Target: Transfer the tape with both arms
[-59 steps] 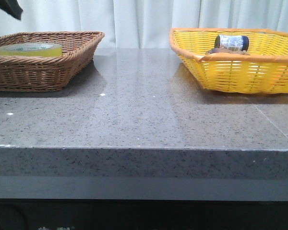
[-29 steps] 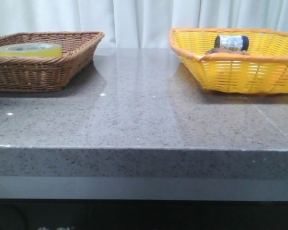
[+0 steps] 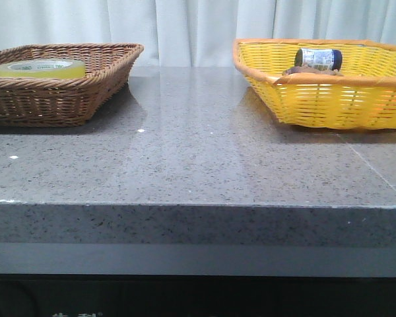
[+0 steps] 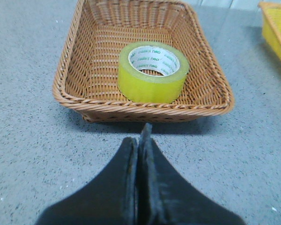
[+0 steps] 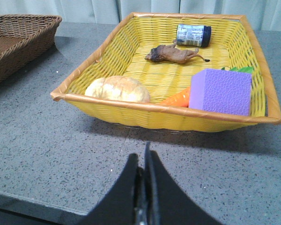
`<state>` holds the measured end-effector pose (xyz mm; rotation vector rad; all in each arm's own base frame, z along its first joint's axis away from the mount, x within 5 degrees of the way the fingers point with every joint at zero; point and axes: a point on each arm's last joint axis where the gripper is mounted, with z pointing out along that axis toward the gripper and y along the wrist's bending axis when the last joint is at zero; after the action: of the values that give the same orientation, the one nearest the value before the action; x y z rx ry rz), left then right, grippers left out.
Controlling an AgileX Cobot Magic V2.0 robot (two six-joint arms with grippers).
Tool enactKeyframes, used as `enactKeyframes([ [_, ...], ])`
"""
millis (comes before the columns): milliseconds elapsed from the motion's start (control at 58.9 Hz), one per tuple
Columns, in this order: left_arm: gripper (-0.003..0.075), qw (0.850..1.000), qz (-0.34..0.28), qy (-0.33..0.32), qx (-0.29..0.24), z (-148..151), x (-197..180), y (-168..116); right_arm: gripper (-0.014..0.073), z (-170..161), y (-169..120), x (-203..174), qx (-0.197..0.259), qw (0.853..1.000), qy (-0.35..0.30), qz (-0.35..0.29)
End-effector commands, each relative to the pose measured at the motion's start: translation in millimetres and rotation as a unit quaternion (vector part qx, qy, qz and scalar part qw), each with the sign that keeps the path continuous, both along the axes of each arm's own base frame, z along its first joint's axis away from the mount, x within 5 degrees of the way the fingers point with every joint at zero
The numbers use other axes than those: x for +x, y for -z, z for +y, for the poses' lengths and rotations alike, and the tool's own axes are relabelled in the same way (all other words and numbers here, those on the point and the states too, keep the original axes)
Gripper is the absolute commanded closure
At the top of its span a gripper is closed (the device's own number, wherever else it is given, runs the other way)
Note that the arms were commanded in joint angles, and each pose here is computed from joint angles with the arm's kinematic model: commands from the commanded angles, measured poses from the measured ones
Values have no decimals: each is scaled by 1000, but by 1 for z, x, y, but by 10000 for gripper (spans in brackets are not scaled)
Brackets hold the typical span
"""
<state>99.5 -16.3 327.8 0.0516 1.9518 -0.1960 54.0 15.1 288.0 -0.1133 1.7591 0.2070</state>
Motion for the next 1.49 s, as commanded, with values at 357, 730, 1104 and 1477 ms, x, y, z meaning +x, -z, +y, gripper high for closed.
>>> enactKeyframes([
  [357, 740, 992, -124, 5, -19, 6, -76, 13, 670, -2, -15, 1, 12, 999, 12, -48],
  [730, 740, 991, -130, 5, -20, 6, -80, 14, 670, -2, -15, 1, 12, 999, 12, -48],
  [1104, 740, 975, -222, -11, -26, 9, -79, 11, 670, -2, -15, 1, 12, 999, 12, -48],
  [1477, 740, 977, -210, -27, 18, 11, -56, 84, 670, -2, -15, 1, 12, 999, 11, -46],
])
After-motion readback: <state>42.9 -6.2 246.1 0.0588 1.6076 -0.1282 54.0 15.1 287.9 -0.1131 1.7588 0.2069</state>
